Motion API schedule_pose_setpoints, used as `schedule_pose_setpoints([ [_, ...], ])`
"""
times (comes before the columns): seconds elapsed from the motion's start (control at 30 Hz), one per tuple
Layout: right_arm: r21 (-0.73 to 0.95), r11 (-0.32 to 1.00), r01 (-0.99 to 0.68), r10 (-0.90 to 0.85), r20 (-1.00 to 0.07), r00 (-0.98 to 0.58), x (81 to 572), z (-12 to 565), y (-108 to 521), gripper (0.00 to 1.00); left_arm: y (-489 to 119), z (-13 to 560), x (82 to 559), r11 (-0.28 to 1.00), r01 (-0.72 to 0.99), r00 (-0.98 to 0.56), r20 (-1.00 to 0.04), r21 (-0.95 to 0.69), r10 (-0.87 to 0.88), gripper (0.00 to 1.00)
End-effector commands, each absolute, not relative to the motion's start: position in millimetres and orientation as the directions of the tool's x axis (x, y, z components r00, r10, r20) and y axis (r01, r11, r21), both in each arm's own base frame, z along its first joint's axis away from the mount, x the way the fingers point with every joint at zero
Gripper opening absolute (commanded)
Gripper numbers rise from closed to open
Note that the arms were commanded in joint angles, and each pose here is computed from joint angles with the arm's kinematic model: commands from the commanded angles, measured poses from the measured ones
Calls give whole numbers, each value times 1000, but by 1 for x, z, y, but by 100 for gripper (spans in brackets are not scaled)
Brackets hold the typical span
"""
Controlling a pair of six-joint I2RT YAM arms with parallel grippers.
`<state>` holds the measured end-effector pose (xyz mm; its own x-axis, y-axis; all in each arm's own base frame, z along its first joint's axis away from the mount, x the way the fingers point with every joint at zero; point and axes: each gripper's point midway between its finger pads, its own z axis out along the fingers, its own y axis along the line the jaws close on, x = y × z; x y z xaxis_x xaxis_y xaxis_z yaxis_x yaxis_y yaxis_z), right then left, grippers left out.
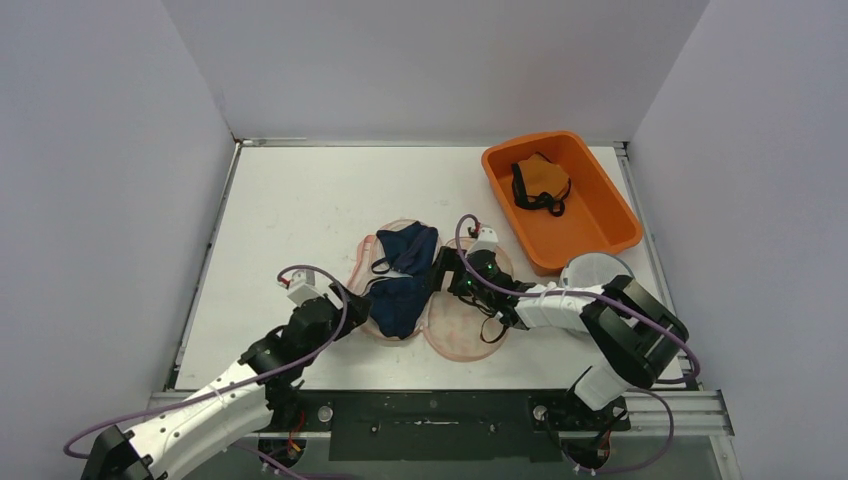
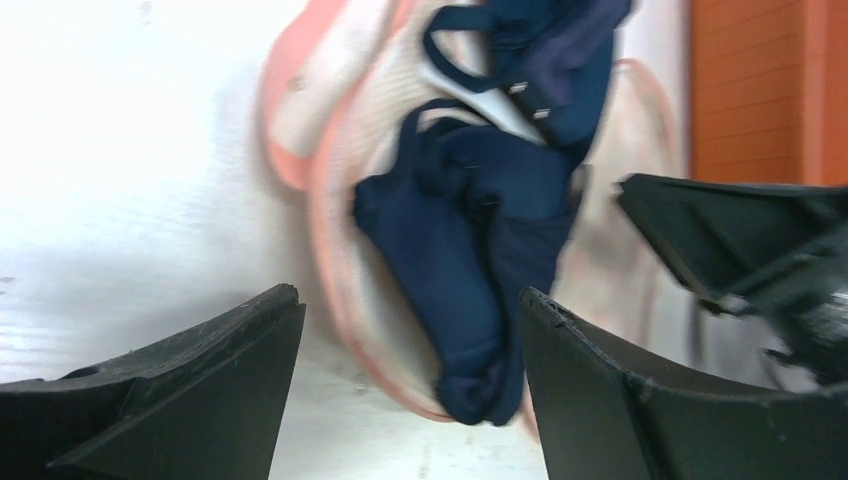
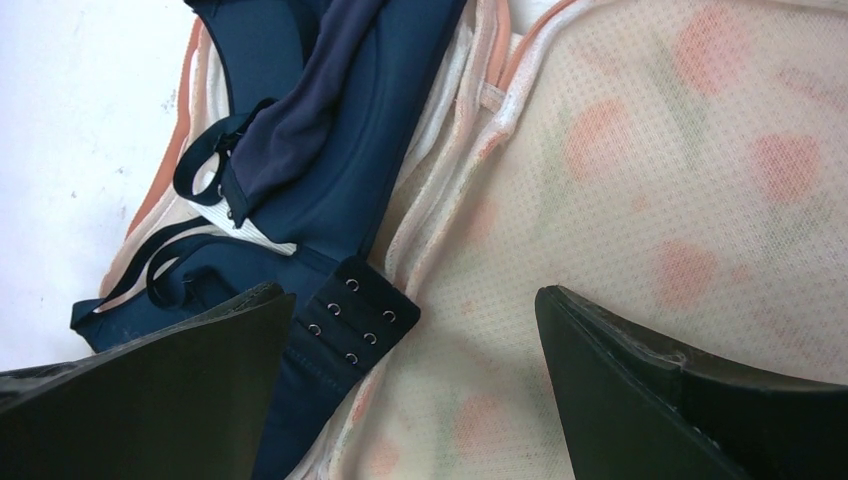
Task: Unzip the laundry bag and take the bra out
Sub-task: Open the laundry bag at the center of the board, then pick up the bra from the laundry bag.
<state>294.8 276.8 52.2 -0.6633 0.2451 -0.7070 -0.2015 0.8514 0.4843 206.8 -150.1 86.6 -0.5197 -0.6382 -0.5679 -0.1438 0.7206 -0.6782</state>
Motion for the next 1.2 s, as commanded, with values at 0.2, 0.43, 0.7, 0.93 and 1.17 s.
schedule_pose_setpoints([
  [0.2, 543, 797, -266, 309, -743, -594, 289, 100, 275, 96, -138, 60, 215, 769, -245, -548, -570, -590, -612, 69],
  [0.43, 587, 760, -280, 330, -719, -611, 266, 110, 267, 96, -161, 56, 221, 743, -163, -581, -545, -649, -604, 58],
  [0.7, 631, 728, -268, 367, -689, -626, 254, 112, 265, 96, -198, 61, 217, 693, -54, -649, -502, -719, -571, 24],
  [0.93, 649, 712, -267, 373, -673, -639, 247, 112, 271, 96, -227, 65, 190, 674, -10, -679, -490, -738, -547, 15],
  [1.17, 653, 725, -220, 389, -652, -651, 250, 103, 271, 96, -219, 61, 177, 689, -64, -686, -469, -722, -556, 41],
])
